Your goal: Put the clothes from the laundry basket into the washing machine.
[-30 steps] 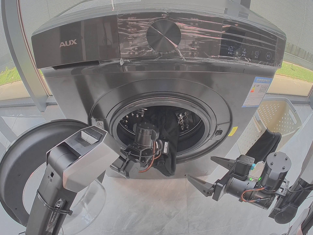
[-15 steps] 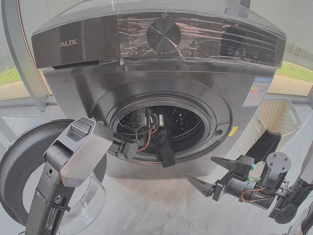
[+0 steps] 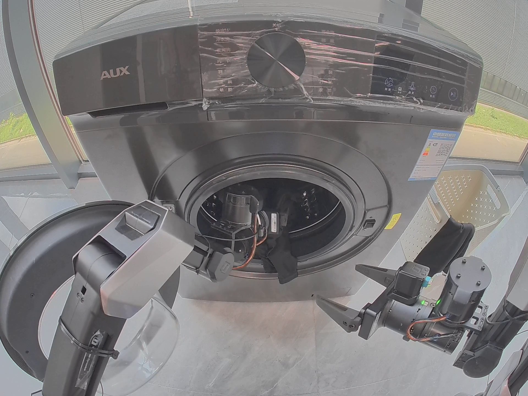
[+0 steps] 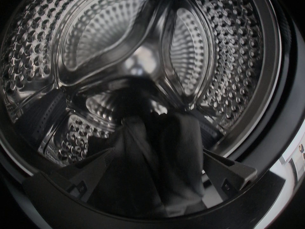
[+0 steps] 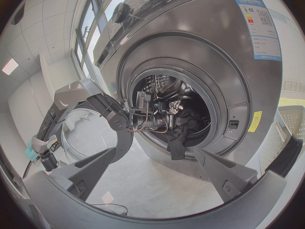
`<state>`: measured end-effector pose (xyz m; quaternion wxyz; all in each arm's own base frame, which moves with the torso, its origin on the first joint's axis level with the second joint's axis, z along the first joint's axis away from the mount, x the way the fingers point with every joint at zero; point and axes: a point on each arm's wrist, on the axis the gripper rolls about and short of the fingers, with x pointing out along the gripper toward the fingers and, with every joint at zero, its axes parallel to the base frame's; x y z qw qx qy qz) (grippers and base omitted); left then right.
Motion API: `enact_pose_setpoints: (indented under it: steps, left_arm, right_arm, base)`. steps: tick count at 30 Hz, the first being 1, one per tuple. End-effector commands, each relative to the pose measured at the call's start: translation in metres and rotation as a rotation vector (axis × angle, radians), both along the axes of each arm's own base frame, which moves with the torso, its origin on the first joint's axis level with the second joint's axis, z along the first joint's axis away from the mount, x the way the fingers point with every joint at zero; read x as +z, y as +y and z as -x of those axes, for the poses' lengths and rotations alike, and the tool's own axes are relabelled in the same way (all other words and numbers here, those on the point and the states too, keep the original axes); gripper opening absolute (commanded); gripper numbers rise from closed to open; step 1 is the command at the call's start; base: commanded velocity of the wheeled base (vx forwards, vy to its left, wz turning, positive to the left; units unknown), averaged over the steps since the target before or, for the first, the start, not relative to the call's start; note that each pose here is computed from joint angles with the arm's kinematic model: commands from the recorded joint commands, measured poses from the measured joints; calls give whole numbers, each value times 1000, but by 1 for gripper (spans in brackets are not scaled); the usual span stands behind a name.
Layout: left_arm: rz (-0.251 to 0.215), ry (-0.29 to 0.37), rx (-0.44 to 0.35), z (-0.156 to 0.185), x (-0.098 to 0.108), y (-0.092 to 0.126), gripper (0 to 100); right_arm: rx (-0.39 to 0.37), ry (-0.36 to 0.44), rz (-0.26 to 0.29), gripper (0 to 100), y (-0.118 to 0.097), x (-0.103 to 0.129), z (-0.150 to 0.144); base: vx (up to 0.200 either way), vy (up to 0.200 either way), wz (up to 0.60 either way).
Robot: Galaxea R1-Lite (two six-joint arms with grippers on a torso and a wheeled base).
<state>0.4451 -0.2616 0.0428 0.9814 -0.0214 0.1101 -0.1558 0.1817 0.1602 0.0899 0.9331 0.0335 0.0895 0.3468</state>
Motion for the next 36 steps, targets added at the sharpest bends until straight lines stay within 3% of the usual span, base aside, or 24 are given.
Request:
enact_pose_setpoints:
  steps: [1, 17, 18, 24, 30, 31, 32, 33, 36]
  left_arm:
    - [-38, 56, -32, 16, -4, -1, 100]
    - [-158, 151, -77, 25, -56, 1, 100]
    - [-158, 151, -77, 25, -56, 1, 0]
    - [-143, 128, -79, 20, -54, -3, 0]
    - [-39, -14, -48, 0, -14, -13, 0]
    - [-39, -14, -48, 0, -14, -13, 0]
    - [14, -74, -19, -10, 0, -16, 0]
    - [38, -106, 7, -16, 6, -17, 0]
    - [73, -166, 51, -29, 18, -14, 0]
  right_arm:
    - [0, -4, -3, 100, 0, 1, 0]
    - [3, 2, 2, 100, 1, -1, 0]
    - [3, 2, 2, 100, 1, -1, 0]
    - [5, -2, -2, 100, 1, 0, -1]
    - [3, -3, -2, 100, 1, 0, 0]
    - [3, -3, -2, 100, 1, 0, 0]
    - [3, -3, -2, 100, 1, 0, 0]
    - [3, -4, -3, 100, 1, 1, 0]
    - [3, -7, -6, 100, 1, 2, -1]
  base:
    - [0, 0, 0]
    - [0, 0, 0]
    - [0, 0, 0]
    - [0, 0, 0]
    - [0, 0, 0]
    - [0, 0, 0]
    - [0, 0, 0]
    - [0, 0, 0]
    - [0, 0, 0]
